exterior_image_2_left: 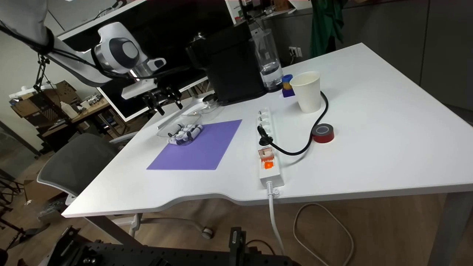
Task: Pick an object from the plastic container and put it on the table
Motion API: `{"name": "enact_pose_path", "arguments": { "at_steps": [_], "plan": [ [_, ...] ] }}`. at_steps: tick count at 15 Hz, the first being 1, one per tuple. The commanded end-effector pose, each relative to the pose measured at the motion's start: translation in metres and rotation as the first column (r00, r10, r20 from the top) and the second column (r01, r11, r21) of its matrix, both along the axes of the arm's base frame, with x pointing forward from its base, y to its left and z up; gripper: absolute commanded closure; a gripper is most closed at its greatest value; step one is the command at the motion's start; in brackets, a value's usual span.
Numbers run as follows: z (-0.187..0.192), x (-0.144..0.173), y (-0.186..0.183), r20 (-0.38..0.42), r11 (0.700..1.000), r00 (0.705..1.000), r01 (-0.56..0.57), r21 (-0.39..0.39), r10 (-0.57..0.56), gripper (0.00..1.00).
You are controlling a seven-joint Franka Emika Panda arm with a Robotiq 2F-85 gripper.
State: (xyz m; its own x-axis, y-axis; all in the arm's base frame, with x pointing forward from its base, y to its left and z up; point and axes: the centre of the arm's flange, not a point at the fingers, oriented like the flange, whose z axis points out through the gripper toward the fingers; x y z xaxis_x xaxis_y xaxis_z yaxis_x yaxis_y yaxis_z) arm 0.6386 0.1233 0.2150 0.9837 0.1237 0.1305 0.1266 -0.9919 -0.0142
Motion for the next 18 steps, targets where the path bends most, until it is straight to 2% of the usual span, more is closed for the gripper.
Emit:
{"name": "enact_pose_path", "arguments": {
  "at_steps": [1, 7, 18],
  "plan": [
    [0.000, 0.000, 0.000, 0.000, 1.000, 1.000, 0.000, 0.000, 0.000, 0.00],
    [-0.023, -0.005, 0.000, -0.044, 1.000, 0.999, -0.020, -0.006, 0.020, 0.00],
    [-0.058, -0.001, -0.011, -0.077, 1.000, 0.997, -0.011, 0.004, 0.012, 0.00]
  ]
}}
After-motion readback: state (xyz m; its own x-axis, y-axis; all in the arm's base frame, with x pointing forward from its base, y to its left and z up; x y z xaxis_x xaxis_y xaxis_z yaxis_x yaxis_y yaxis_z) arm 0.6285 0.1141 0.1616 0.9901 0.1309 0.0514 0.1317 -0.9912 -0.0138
